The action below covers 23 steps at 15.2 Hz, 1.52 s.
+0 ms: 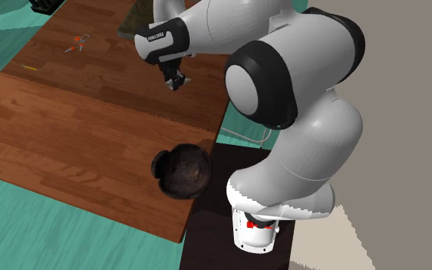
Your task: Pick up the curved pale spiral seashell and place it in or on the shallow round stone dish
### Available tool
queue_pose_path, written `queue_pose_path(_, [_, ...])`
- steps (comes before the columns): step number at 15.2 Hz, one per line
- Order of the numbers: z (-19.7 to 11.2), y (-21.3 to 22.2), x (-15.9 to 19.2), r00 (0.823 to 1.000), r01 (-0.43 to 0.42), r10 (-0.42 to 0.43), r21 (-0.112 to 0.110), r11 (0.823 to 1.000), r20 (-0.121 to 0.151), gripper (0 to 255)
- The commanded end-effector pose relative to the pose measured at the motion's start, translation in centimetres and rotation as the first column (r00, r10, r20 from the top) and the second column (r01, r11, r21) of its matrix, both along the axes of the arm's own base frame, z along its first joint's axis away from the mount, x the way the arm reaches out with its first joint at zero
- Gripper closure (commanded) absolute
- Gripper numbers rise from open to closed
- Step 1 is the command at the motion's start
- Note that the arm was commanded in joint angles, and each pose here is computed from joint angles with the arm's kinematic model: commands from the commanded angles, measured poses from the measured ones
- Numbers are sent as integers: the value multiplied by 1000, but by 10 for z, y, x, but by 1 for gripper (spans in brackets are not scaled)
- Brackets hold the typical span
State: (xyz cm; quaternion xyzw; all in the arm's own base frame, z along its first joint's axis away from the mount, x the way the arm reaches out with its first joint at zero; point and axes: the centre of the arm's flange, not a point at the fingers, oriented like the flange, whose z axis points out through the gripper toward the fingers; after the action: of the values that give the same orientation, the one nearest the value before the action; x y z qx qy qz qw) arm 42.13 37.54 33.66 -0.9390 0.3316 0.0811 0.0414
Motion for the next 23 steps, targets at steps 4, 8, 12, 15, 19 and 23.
queue_pose_path(4, [26, 1, 0, 1000, 0, 0, 0, 1000, 0, 255])
queue_pose_path(8, [47, 1, 0, 1000, 0, 0, 0, 1000, 0, 255])
queue_pose_path(12, [68, 1, 0, 1000, 0, 0, 0, 1000, 0, 255])
queue_pose_path(15, [84, 1, 0, 1000, 0, 0, 0, 1000, 0, 255])
queue_pose_path(19, [105, 1, 0, 1000, 0, 0, 0, 1000, 0, 255])
queue_pose_path(23, [126, 1, 0, 1000, 0, 0, 0, 1000, 0, 255])
